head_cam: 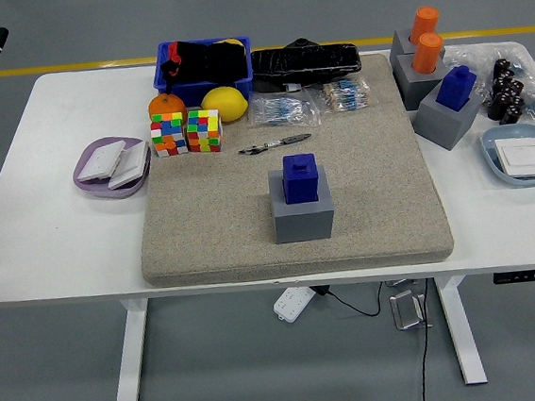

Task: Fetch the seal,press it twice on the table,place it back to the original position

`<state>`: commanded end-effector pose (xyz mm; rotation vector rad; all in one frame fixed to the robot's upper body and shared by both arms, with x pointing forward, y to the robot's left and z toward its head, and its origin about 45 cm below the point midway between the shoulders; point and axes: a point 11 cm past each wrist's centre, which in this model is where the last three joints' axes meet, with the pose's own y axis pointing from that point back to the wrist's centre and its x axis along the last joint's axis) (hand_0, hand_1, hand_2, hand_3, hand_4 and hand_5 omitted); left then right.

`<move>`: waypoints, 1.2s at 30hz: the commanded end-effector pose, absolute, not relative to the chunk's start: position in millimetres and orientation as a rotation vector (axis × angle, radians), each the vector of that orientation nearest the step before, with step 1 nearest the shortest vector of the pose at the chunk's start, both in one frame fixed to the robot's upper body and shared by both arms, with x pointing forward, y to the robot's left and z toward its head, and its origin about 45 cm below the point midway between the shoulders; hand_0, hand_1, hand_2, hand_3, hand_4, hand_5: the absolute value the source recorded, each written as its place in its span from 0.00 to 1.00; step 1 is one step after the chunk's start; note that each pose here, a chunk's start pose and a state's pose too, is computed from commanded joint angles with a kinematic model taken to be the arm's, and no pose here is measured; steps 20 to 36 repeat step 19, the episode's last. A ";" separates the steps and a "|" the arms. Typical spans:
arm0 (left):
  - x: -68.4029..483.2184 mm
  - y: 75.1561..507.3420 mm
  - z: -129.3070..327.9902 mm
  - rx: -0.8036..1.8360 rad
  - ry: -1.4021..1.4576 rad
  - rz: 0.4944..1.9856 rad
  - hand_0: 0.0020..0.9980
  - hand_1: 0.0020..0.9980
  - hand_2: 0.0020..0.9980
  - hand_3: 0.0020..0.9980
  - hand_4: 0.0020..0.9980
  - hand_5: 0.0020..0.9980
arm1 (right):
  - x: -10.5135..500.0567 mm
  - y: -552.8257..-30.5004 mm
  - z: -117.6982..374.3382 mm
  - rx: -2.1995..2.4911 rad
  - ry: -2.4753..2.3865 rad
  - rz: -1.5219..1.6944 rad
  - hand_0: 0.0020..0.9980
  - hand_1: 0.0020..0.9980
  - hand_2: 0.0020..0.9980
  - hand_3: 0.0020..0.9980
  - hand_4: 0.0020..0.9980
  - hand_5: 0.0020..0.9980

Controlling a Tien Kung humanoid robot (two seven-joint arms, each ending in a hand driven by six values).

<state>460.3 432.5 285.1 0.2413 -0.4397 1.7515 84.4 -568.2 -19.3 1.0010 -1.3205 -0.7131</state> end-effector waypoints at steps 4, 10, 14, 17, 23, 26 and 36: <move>460.3 431.9 286.4 0.239 -0.443 1.749 0.96 0.96 0.94 0.98 0.88 0.58 | 83.0 -567.2 -20.4 0.999 -1.309 -0.712 0.91 0.77 0.78 0.78 0.92 0.62; 458.8 434.7 289.9 0.231 -0.451 1.754 0.96 0.96 0.94 0.97 0.88 0.58 | 86.8 -569.1 -17.8 1.002 -1.306 -0.695 0.91 0.77 0.78 0.78 0.91 0.62; 457.8 437.2 290.4 0.234 -0.453 1.758 0.96 0.96 0.94 0.97 0.88 0.58 | 86.0 -571.7 -16.2 0.997 -1.300 -0.690 0.91 0.77 0.77 0.78 0.91 0.62; 457.2 437.9 289.5 0.235 -0.451 1.759 0.96 0.96 0.94 0.97 0.88 0.58 | 84.1 -572.7 -15.9 0.993 -1.295 -0.690 0.91 0.77 0.77 0.78 0.91 0.62; 456.8 437.8 288.1 0.239 -0.450 1.758 0.96 0.96 0.94 0.97 0.88 0.58 | 82.7 -573.1 -16.0 0.991 -1.291 -0.690 0.91 0.77 0.77 0.78 0.91 0.62; 456.8 437.8 288.1 0.239 -0.450 1.758 0.96 0.96 0.94 0.97 0.88 0.58 | 82.7 -573.1 -16.0 0.991 -1.291 -0.690 0.91 0.77 0.77 0.78 0.91 0.62; 456.8 437.8 288.1 0.239 -0.450 1.758 0.96 0.96 0.94 0.97 0.88 0.58 | 82.7 -573.1 -16.0 0.991 -1.291 -0.690 0.91 0.77 0.77 0.78 0.91 0.62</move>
